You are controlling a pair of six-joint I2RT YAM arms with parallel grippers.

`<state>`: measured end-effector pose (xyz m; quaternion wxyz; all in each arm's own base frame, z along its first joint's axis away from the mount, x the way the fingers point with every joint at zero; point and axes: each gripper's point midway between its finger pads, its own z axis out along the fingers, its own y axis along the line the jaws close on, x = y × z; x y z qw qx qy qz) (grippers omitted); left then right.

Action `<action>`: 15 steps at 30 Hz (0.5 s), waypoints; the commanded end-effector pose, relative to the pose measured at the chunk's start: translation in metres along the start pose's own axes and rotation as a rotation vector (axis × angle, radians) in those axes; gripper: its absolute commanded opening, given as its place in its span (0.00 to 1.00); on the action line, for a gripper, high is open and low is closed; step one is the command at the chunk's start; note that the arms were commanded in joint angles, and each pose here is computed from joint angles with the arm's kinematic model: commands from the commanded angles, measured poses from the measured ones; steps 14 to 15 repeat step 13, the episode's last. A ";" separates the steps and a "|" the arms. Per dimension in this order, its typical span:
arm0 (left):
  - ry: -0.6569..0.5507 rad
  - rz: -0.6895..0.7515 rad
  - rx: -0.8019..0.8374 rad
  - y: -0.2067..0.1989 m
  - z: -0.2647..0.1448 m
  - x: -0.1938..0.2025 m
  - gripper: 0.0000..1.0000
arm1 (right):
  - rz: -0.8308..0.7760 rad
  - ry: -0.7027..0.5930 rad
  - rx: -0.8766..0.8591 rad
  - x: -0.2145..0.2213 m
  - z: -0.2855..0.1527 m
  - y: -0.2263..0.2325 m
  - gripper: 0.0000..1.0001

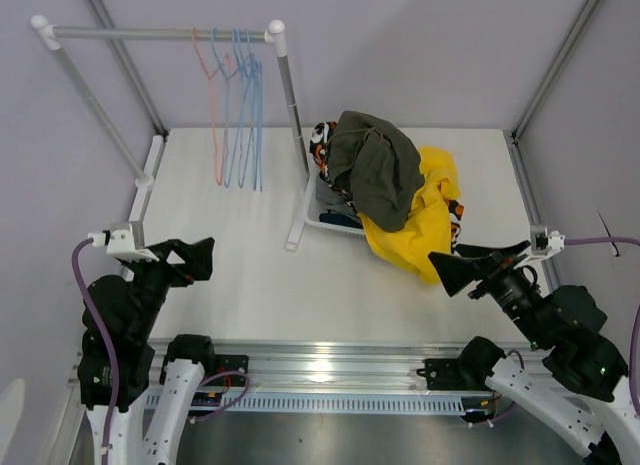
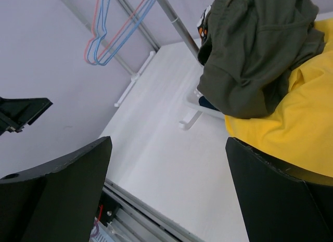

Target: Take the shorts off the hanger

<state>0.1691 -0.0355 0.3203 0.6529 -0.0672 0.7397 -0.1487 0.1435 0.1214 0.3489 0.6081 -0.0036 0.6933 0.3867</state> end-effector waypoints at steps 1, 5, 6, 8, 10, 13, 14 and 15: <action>0.030 0.009 -0.045 0.011 0.001 0.012 0.99 | -0.017 -0.007 -0.029 -0.004 -0.009 0.003 0.99; 0.035 0.008 -0.039 0.010 0.002 0.013 0.99 | -0.044 -0.018 -0.028 -0.008 -0.009 0.004 0.99; 0.036 0.008 -0.041 0.010 0.002 0.013 0.99 | -0.047 -0.023 -0.029 -0.009 -0.009 0.004 0.99; 0.038 0.006 -0.045 0.011 0.003 0.013 0.99 | -0.060 -0.040 -0.035 -0.015 -0.010 0.006 0.99; 0.040 0.006 -0.049 0.012 0.005 0.014 0.99 | -0.077 -0.055 -0.048 -0.020 -0.012 0.008 0.99; 0.028 0.005 -0.055 0.012 0.007 0.010 0.99 | -0.121 -0.071 -0.055 -0.027 -0.013 0.010 0.99; 0.028 0.005 -0.055 0.012 0.007 0.010 0.99 | -0.121 -0.071 -0.055 -0.027 -0.013 0.010 0.99; 0.028 0.005 -0.055 0.012 0.007 0.010 0.99 | -0.121 -0.071 -0.055 -0.027 -0.013 0.010 0.99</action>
